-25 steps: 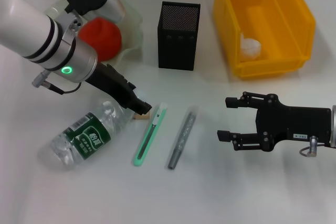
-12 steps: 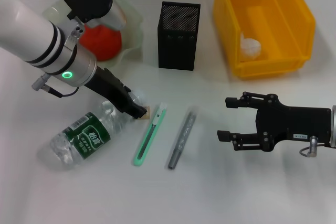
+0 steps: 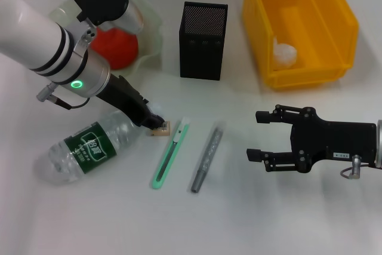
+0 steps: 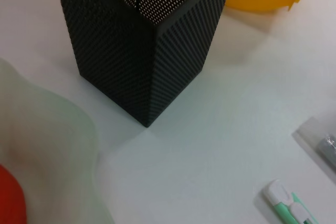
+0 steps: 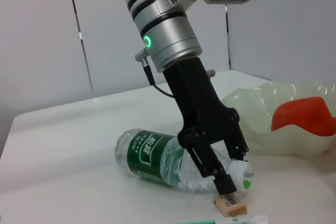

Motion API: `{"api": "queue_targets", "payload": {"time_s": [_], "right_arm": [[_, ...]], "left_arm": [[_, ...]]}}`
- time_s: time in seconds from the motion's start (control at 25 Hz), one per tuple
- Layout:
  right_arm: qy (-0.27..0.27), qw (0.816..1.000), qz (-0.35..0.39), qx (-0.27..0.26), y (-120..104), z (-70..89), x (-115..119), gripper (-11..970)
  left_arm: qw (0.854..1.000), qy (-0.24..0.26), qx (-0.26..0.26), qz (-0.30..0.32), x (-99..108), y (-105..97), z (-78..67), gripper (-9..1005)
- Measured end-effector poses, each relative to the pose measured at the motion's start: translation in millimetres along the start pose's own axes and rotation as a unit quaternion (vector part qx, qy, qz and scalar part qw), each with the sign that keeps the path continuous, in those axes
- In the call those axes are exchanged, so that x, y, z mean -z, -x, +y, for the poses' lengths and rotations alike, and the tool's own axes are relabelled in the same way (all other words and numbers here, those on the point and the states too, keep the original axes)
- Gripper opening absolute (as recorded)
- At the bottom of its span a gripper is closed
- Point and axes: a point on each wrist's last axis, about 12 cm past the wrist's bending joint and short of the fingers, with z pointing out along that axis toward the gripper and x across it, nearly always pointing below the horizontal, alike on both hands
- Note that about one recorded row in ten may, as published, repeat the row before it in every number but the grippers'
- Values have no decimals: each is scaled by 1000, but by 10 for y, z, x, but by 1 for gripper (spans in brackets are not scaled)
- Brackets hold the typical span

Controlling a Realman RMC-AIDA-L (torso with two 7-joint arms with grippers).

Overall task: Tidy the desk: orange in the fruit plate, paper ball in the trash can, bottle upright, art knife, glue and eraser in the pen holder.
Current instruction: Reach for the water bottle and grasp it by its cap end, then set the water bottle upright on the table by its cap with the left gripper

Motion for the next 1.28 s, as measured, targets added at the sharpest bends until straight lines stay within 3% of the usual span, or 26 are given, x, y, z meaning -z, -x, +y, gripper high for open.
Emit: {"api": "queue_targets", "payload": {"time_s": [0.28, 0.6, 1.28], "right_arm": [[0, 1000, 0, 0, -3, 2, 2, 816], [0, 1000, 0, 0, -5, 4, 3, 816], [0, 1000, -1, 2, 3, 1, 0, 816]], "left_arm": [[1000, -1, 2, -5, 13, 2, 1, 441], [1000, -7, -8, -25, 85, -2, -7, 442], [983, -41, -49, -170, 406, -155, 25, 441]]}}
